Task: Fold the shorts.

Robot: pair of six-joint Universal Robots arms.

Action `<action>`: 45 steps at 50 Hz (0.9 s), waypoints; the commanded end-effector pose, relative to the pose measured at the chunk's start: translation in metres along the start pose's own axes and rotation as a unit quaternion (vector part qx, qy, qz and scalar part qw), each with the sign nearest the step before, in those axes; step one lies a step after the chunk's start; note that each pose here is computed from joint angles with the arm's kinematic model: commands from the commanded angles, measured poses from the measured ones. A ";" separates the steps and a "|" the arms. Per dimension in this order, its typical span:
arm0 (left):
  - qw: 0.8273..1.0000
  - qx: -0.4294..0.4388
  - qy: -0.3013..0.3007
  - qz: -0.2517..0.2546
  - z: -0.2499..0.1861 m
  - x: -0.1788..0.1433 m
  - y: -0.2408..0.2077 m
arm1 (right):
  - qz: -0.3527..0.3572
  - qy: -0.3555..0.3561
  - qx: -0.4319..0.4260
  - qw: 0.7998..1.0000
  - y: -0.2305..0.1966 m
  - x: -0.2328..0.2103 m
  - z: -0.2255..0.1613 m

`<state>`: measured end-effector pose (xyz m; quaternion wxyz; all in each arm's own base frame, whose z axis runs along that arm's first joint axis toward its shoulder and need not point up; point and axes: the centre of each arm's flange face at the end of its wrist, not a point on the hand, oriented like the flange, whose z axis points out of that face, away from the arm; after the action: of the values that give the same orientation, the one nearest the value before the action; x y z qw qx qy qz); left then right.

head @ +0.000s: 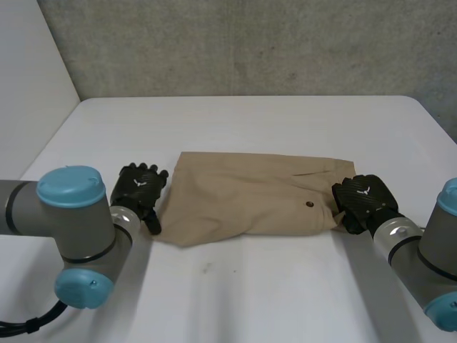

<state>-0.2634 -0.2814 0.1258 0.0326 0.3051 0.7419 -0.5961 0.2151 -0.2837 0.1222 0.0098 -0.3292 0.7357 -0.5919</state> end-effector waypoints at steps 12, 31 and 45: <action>0.994 0.102 -0.041 -0.015 -0.048 -0.035 -0.070 | -0.045 0.075 -0.089 0.992 0.002 0.080 -0.016; 0.992 0.116 -0.044 -0.019 -0.065 -0.038 -0.076 | -0.245 -0.017 0.113 0.963 -0.134 0.001 -0.021; 0.989 0.143 -0.040 -0.020 -0.073 -0.034 -0.092 | -0.244 -0.316 0.163 0.903 -0.092 -0.165 -0.053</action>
<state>-0.2558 -0.2416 0.2345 0.0099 0.2675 0.6599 -0.7021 0.3603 -0.1920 0.1934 0.0748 -0.6256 0.4827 -0.6083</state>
